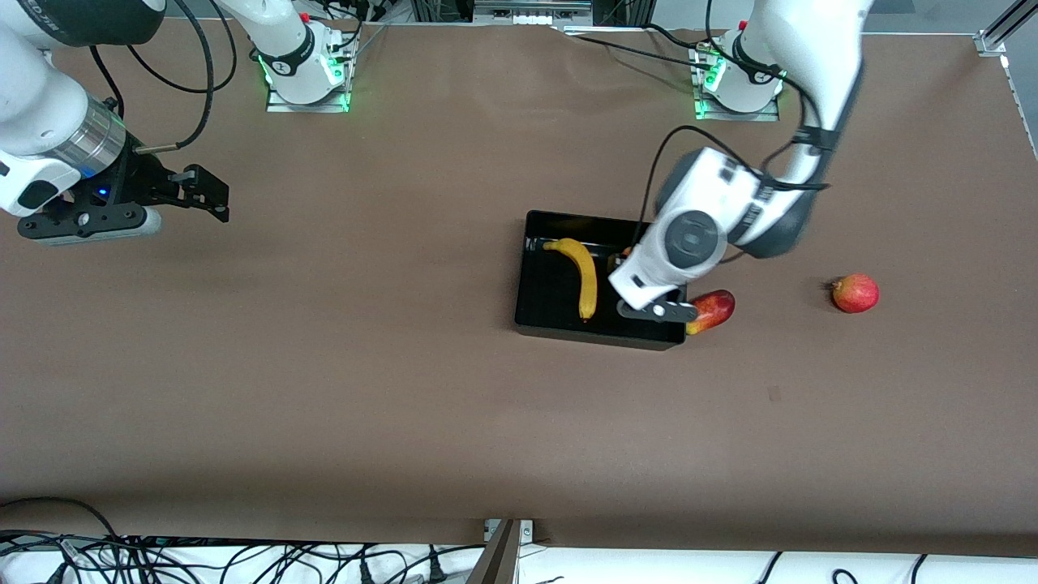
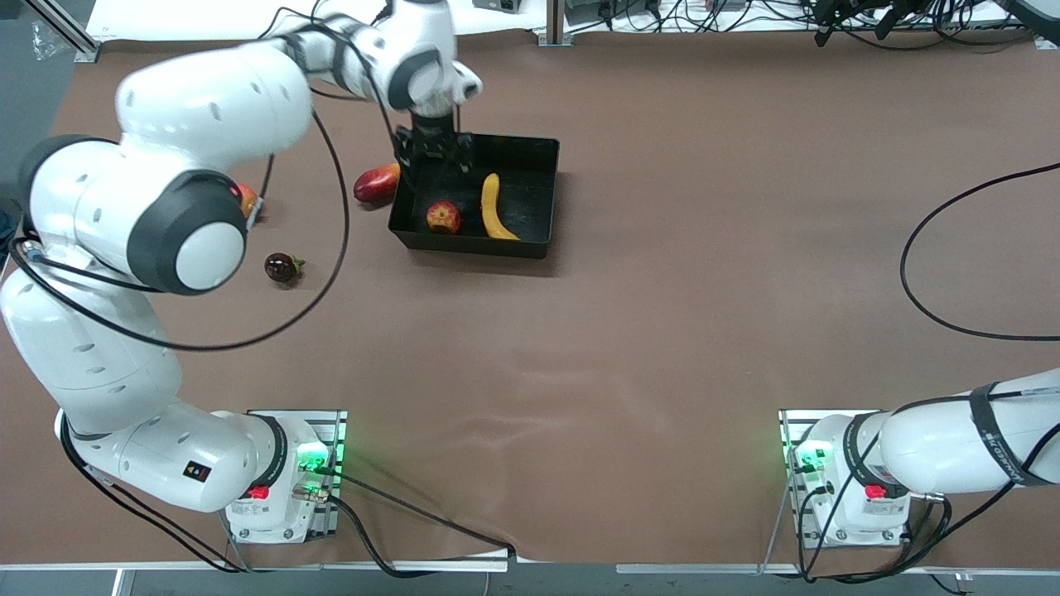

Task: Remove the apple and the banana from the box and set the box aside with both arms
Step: 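Reach the left gripper down into the black box toward the red apple, then close the left gripper on the red apple inside the box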

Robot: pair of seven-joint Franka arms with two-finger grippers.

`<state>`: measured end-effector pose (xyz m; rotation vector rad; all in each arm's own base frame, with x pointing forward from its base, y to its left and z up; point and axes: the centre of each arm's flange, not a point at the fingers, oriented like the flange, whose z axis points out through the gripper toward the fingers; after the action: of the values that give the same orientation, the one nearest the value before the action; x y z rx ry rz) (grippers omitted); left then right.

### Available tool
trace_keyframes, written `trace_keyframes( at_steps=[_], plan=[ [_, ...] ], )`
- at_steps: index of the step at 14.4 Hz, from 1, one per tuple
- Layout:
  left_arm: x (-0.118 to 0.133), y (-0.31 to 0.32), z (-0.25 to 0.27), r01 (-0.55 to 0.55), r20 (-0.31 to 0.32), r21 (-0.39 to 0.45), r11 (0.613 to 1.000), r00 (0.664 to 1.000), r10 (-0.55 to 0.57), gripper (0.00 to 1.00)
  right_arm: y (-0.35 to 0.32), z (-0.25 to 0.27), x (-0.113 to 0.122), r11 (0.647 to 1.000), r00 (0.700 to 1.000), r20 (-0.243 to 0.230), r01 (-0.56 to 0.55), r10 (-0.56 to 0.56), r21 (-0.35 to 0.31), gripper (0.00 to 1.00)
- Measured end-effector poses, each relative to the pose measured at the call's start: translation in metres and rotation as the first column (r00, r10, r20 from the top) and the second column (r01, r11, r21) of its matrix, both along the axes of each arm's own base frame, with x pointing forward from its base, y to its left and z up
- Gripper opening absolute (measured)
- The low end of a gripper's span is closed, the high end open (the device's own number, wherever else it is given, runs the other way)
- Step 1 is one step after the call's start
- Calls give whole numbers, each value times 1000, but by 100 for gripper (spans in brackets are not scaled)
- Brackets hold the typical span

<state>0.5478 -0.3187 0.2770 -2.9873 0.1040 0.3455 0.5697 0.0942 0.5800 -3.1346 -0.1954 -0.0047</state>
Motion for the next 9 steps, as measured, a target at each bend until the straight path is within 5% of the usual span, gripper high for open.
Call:
trace_keyframes(
  at_steps=[3, 9],
  plan=[
    [-32, -20, -28, 42, 45, 89, 995, 998, -46, 100, 0, 0, 0, 1000, 1000, 0, 0, 0, 0, 100],
    [-47, 6, -77, 39, 111, 33, 999, 993, -43, 100, 0, 0, 0, 1000, 1000, -1, 0, 0, 0, 100]
  ],
)
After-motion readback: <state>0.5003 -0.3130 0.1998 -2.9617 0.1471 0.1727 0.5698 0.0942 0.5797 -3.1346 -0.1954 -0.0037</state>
